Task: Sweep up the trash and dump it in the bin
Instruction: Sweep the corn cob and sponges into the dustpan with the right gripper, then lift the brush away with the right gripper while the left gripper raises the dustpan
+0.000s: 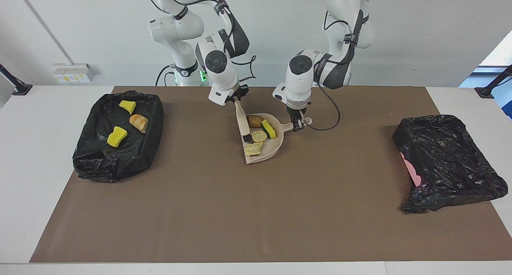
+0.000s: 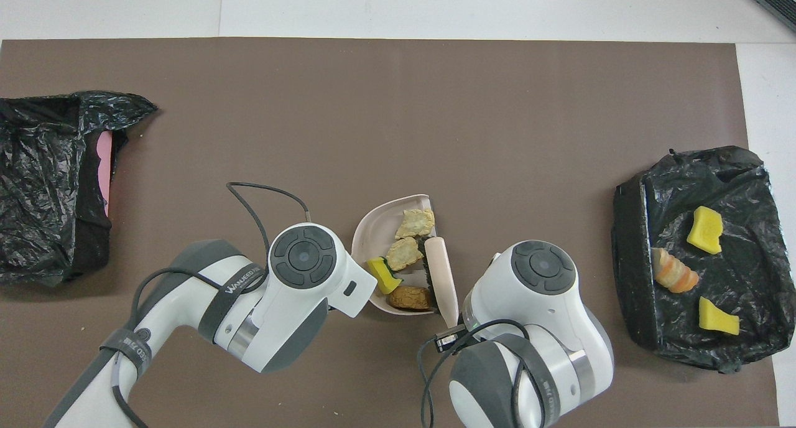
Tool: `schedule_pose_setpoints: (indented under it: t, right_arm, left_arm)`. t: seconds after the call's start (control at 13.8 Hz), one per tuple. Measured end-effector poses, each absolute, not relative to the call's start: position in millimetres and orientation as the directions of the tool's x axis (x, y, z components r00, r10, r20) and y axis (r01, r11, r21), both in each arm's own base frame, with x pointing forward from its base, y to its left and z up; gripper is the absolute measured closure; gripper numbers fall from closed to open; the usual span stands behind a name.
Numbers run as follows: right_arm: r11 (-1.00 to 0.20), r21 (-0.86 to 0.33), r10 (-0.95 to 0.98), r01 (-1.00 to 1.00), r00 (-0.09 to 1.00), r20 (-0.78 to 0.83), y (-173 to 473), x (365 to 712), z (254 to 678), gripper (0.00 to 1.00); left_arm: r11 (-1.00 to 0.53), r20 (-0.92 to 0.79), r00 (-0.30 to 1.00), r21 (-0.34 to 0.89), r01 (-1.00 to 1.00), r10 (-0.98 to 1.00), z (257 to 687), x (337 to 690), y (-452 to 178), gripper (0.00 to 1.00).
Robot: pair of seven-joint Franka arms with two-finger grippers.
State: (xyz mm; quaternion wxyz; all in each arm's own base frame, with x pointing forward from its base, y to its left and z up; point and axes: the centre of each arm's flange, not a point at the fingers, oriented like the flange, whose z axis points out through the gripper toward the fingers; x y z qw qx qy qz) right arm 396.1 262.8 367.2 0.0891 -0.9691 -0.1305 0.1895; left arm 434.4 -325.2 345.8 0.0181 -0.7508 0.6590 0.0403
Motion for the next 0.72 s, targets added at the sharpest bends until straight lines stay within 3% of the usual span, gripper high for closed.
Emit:
schedule_pose_setpoints:
  t: [0.36, 0.72]
  right_arm:
    - [-0.972, -0.142, 0.227, 0.188, 0.907, -0.354, 224, 398, 437, 0.74]
    - [-0.992, -0.051, 0.125, 0.114, 0.924, -0.36, 194, 350, 510, 0.74]
  left_arm:
    - [-0.135, -0.081, 0.133, 0.023, -0.991, -0.988, 347, 437, -323, 0.68]
    - [-0.086, -0.06, 0.086, 0.006, -0.996, -0.995, 362, 468, -294, 0.68]
